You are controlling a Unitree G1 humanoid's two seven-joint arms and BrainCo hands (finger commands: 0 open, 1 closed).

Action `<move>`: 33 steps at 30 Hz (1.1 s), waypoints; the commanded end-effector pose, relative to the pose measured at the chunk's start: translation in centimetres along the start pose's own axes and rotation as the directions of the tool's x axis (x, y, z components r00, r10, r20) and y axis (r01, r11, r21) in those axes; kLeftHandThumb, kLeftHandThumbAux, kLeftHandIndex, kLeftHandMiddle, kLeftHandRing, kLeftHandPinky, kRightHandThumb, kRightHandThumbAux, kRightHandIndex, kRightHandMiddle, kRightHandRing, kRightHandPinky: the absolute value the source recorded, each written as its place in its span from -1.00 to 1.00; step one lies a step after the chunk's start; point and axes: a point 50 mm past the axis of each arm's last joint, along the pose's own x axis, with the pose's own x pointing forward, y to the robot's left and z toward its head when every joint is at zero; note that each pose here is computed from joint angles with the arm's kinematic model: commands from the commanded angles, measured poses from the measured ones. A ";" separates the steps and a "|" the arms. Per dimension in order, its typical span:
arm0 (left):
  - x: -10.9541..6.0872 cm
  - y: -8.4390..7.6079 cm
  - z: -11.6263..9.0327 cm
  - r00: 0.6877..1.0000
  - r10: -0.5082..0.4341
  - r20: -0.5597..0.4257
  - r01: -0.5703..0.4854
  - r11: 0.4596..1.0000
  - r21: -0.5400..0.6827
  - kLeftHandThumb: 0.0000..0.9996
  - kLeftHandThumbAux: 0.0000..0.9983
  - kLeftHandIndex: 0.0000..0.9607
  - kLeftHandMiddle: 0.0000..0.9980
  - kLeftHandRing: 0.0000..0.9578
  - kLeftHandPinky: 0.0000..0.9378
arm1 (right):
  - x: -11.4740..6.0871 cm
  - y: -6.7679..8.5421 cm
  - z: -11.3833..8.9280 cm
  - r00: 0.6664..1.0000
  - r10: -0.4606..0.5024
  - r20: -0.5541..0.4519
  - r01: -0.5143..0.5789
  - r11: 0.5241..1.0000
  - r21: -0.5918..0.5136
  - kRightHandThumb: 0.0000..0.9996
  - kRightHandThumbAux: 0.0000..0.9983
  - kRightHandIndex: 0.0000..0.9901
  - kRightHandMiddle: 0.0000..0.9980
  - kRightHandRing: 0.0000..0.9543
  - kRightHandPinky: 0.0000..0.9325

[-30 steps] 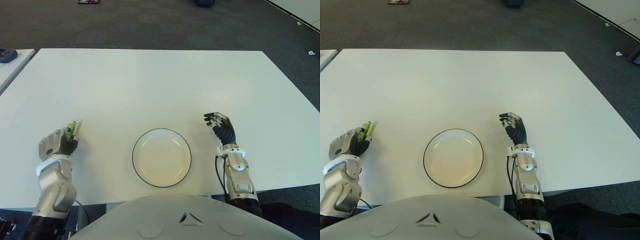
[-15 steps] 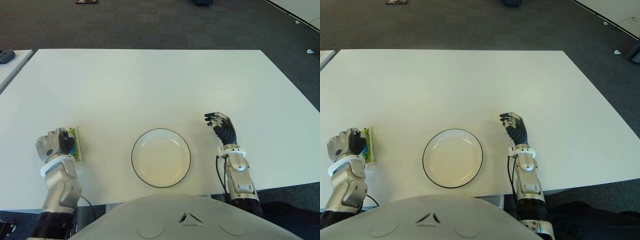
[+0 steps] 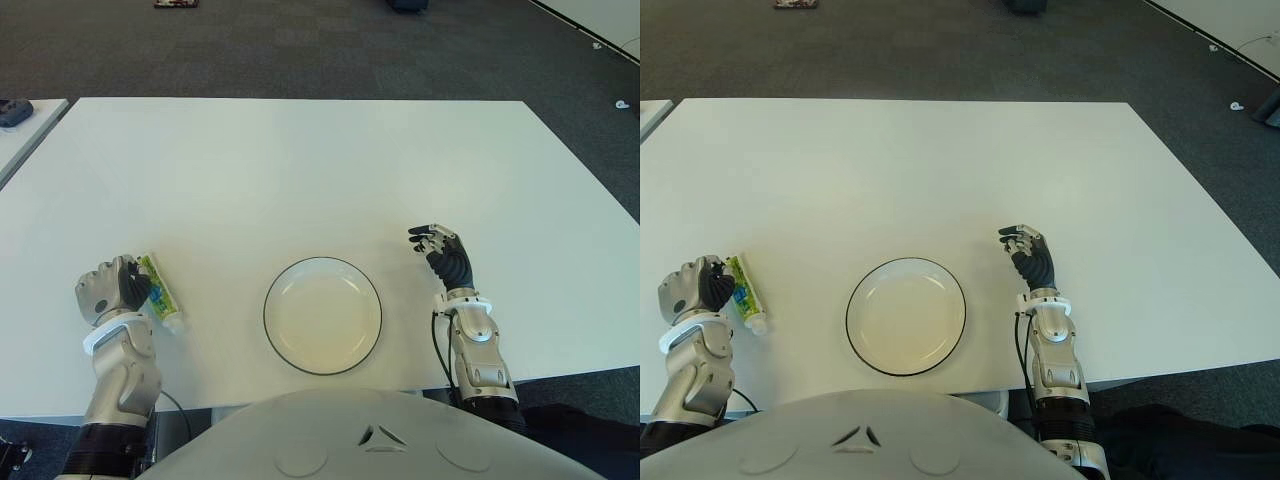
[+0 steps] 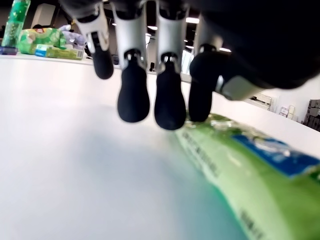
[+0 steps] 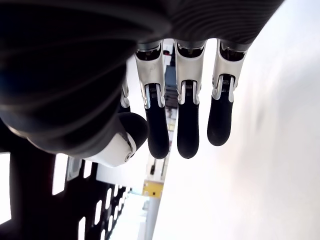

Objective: Put the toothpaste on the table into the plate.

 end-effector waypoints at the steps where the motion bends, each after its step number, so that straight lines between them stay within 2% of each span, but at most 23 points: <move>1: -0.2 -0.7 -0.2 1.000 -0.025 -0.006 0.025 0.999 -0.028 0.58 -0.12 -0.08 0.44 0.52 0.47 | 0.0 0.0 -0.1 1.000 -0.002 -0.009 0.002 1.000 0.017 0.38 0.46 -0.16 -0.21 -0.21 -0.15; 16: -0.1 -0.7 -0.3 1.000 -0.012 0.017 0.013 0.999 -0.052 0.53 -0.12 -0.06 0.44 0.50 0.47 | 0.1 0.0 -0.1 1.000 -0.004 -0.018 0.004 1.000 0.016 0.38 0.47 -0.16 -0.23 -0.23 -0.19; 22: 0.2 -0.2 -0.3 0.998 0.016 0.066 -0.012 0.998 -0.061 0.52 -0.11 -0.04 0.41 0.46 0.40 | 0.2 0.1 -0.1 1.000 -0.004 -0.016 0.004 1.000 0.011 0.38 0.46 -0.15 -0.23 -0.24 -0.19; 27: 0.9 1.1 -0.6 0.986 0.066 0.155 -0.061 0.997 -0.039 0.52 -0.11 -0.09 0.30 0.33 0.23 | 0.2 0.1 -0.1 1.000 -0.004 -0.016 0.004 1.000 0.008 0.38 0.47 -0.15 -0.23 -0.23 -0.18; 30: 1.6 2.2 -0.9 0.970 0.102 0.222 -0.102 0.995 -0.011 0.51 -0.11 -0.17 0.16 0.17 0.10 | 0.3 0.2 0.0 1.000 -0.001 -0.016 0.001 1.000 0.006 0.38 0.47 -0.15 -0.23 -0.23 -0.17; 33: 2.1 3.6 -0.8 0.940 0.134 0.313 -0.151 0.988 0.028 0.51 -0.10 -0.35 -0.12 -0.08 -0.07 | 0.3 0.2 0.0 1.000 0.003 -0.016 -0.003 1.000 0.006 0.37 0.47 -0.16 -0.23 -0.23 -0.18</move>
